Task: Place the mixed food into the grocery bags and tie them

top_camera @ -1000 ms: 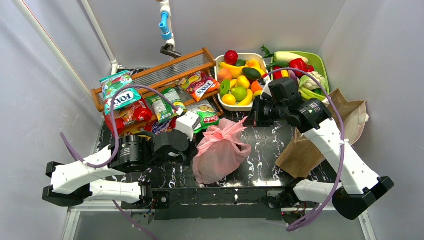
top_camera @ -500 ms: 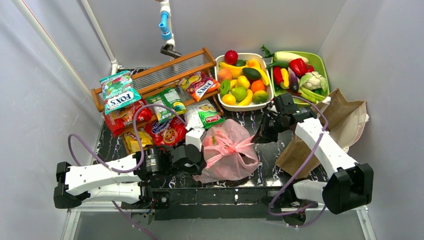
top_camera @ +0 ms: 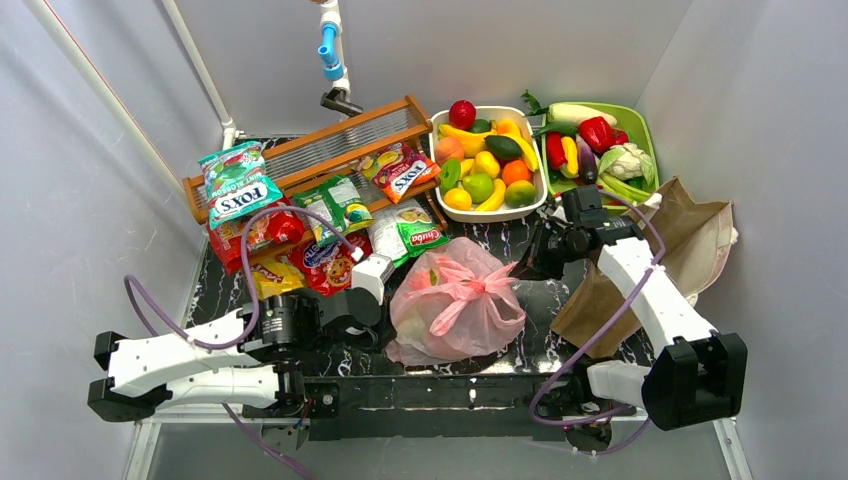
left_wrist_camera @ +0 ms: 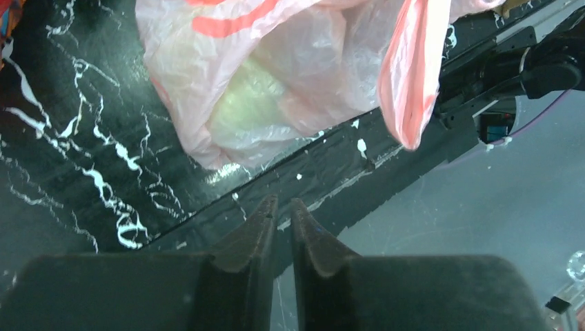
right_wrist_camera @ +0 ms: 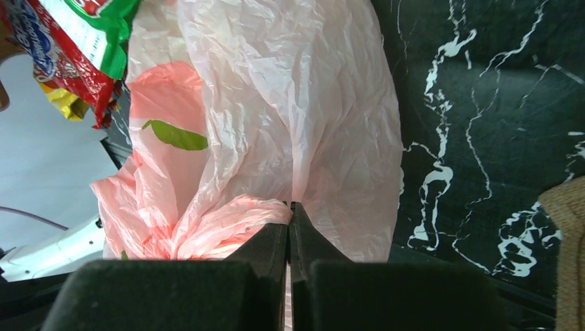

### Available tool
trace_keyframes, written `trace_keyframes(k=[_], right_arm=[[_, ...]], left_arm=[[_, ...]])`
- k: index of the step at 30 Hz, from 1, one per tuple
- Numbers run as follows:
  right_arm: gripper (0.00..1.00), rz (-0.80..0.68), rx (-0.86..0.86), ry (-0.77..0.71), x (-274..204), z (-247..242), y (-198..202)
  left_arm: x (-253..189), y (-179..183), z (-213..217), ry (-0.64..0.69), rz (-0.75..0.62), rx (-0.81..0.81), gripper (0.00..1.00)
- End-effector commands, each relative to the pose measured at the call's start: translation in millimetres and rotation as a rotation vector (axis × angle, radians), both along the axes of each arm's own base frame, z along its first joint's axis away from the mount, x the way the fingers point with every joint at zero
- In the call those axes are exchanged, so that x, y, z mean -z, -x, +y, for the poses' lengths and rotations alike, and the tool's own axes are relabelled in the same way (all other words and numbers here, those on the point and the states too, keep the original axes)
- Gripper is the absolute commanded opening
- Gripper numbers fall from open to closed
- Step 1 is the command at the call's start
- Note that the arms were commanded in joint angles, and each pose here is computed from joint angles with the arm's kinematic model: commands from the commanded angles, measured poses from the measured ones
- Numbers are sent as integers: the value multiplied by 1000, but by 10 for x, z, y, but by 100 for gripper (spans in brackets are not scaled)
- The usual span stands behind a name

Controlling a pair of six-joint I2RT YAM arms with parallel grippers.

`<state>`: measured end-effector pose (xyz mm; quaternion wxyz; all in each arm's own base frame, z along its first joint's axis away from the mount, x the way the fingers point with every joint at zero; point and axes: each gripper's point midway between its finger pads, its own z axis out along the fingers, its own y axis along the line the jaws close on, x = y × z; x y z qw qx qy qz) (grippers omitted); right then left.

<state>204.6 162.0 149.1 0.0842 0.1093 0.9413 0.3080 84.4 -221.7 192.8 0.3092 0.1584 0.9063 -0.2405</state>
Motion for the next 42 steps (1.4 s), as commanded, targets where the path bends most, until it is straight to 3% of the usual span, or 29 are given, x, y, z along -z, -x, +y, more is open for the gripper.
trace_keyframes(k=[1, 4, 7, 11, 14, 19, 20, 21, 22, 37, 39, 42], right_arm=[[1, -196, -32, -33, -338, -7, -170], [1, -225, -76, -71, -465, 42, -118], [1, -216, -98, -70, -494, 36, -60], [51, -207, -80, 8, -490, -89, -21], [64, -234, -62, 58, -591, -179, -9], [73, -309, -66, 54, -914, -203, 37], [73, -324, -70, 49, -984, -202, 48], [74, -337, -75, 41, -1046, -195, 65], [75, -358, -78, 34, -1128, -191, 72], [87, -568, -64, -5, -1634, -198, 84], [87, -573, -31, 37, -1683, -269, 41], [87, -569, 163, 251, -1665, -693, -104]], left_arm=[[-203, 84, 172, -90, -4, 88, 25], [-409, 87, 115, -100, -27, 144, 52], [-566, 38, 63, -126, -56, 163, 61], [-692, -48, -37, -142, -88, 167, 63], [-705, -95, -101, -155, -92, 161, 64], [-763, -157, -136, -147, -104, 146, 70], [-775, -171, -130, -146, -108, 140, 75], [-797, -190, -123, -141, -113, 132, 90], [-824, -203, -115, -136, -117, 125, 97], [-1038, -673, 249, -170, -200, -100, 98], [-1110, -747, 267, -154, -218, -130, 98], [-1165, -790, 222, -124, -220, -144, 98]])
